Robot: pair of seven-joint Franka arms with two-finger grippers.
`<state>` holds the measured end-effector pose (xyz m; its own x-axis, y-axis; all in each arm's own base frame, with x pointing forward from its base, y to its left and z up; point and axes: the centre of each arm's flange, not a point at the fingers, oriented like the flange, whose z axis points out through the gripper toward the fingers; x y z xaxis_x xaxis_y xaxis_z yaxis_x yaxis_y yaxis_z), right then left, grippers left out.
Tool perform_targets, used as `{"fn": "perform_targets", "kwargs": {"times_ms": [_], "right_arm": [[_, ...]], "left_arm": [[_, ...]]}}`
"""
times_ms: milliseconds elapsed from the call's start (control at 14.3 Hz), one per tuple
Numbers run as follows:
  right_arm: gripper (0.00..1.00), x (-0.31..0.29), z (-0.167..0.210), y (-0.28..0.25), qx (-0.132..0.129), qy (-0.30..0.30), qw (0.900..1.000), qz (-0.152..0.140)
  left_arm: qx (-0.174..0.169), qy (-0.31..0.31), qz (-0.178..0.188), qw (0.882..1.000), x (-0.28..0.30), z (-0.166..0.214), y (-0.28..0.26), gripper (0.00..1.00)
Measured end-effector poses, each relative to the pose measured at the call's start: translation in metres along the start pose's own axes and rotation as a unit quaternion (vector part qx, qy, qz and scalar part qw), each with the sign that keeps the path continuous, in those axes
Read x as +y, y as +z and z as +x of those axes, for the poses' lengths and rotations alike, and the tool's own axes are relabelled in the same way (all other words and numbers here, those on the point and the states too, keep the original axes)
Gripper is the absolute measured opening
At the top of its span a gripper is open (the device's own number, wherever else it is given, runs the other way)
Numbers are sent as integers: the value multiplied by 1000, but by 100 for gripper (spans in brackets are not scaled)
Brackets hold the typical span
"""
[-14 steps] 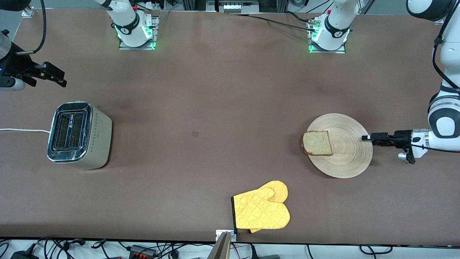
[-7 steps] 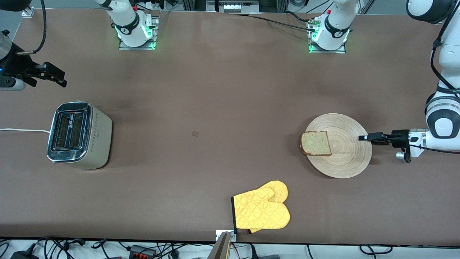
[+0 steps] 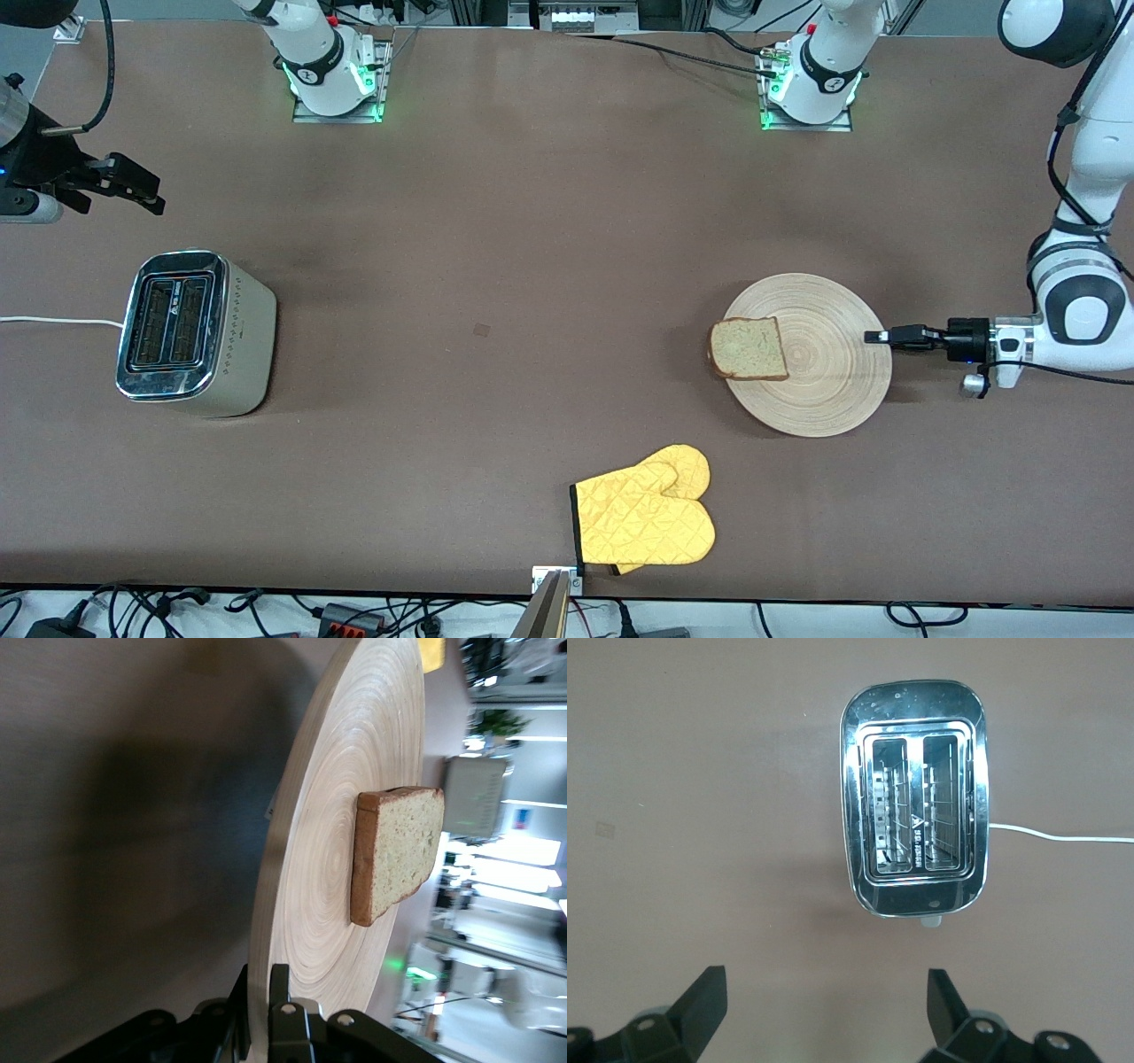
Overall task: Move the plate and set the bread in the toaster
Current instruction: 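Push the wooden plate with the left gripper toward the toaster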
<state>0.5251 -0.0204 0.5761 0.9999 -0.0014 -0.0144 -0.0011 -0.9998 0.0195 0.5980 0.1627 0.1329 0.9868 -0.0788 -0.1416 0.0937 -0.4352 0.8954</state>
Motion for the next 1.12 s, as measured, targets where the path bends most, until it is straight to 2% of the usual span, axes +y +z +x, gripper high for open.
{"fn": "perform_targets", "kwargs": {"times_ms": [279, 559, 838, 1118], "right_arm": [[100, 0, 0, 1, -1, 0, 1000, 0], [100, 0, 4, 8, -3, 0, 1000, 0], [100, 0, 6, 11, -6, 0, 1000, 0], [100, -3, 9, 18, -12, -2, 1000, 0]], "left_arm": [[-13, 4, -53, 999, 25, 26, 73, 10], [-31, 13, -90, 995, 77, 54, 195, 10], [-42, 19, -100, 994, 129, 58, 306, 10], [-55, 33, -59, 996, 153, 47, 379, 10]]}}
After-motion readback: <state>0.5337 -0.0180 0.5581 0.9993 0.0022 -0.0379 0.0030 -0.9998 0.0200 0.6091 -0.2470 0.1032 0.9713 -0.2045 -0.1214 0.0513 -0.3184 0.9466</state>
